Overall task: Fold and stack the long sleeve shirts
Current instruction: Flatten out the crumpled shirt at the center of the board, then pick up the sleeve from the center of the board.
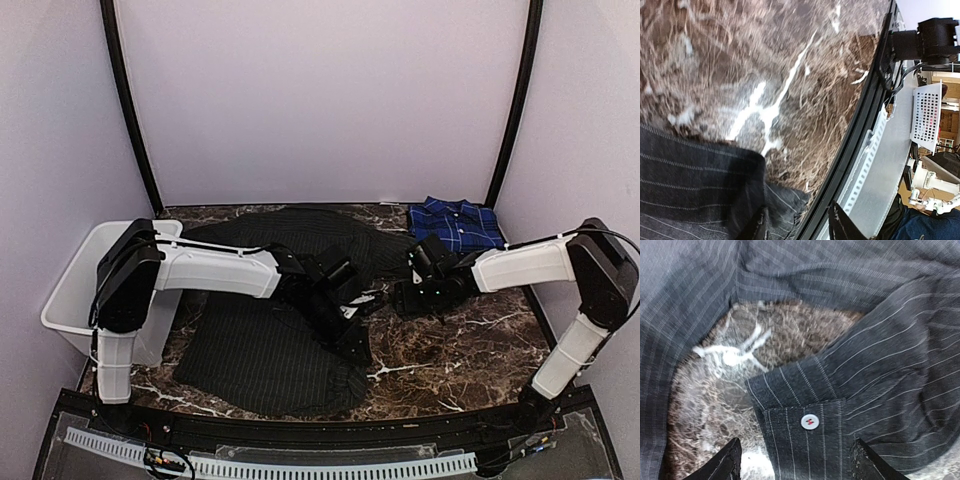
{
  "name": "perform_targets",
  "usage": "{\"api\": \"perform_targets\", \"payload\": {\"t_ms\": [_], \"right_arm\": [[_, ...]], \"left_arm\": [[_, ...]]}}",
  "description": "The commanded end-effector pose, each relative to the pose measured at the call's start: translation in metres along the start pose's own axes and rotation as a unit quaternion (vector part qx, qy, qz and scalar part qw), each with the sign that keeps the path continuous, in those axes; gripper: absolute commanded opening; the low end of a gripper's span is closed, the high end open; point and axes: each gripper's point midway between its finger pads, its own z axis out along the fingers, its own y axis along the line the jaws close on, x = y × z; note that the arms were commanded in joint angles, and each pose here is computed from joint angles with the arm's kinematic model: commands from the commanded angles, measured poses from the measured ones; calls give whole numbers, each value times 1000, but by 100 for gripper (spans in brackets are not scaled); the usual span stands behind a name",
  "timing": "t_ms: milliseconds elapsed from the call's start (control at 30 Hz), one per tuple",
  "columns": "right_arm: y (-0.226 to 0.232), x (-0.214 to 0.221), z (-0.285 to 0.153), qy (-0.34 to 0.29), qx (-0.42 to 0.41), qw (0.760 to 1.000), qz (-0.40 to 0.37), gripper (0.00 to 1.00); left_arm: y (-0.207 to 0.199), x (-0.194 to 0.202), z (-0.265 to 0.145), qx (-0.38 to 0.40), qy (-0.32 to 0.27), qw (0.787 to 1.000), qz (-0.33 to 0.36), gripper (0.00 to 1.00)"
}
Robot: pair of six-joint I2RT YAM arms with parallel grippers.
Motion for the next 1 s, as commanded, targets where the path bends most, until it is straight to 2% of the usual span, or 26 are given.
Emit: {"api": "perform_targets", "payload": {"t_ms": [0,133,200,267,400,500,700,967], "right_arm": [[7,9,14,14,12,1000,-14,71],[-12,31,25,41,62,997,-5,63],[-19,39,28,48,77,996,0,53],[-24,39,27,48,91,995,5,37],[-33,15,2,13,121,992,12,12],[-38,-21,-33,-35,141,989,15,1],[-49,-120,-124,-159,157,974,30,0],[-74,-270,-223,-326,142,934,44,0]], "left_arm": [[-25,-18,-33,2,-41,999,25,40],[-28,-24,-46,-5,-58,998,26,40],[-25,-27,-51,-15,-67,997,25,40],[-20,-30,-55,-22,-74,997,17,40],[-15,-35,-65,-28,-87,996,8,39],[-10,-36,-71,-39,-92,995,10,39],[-4,-27,-68,-47,-76,996,25,38],[1,-24,-51,-30,-54,998,32,28]]}}
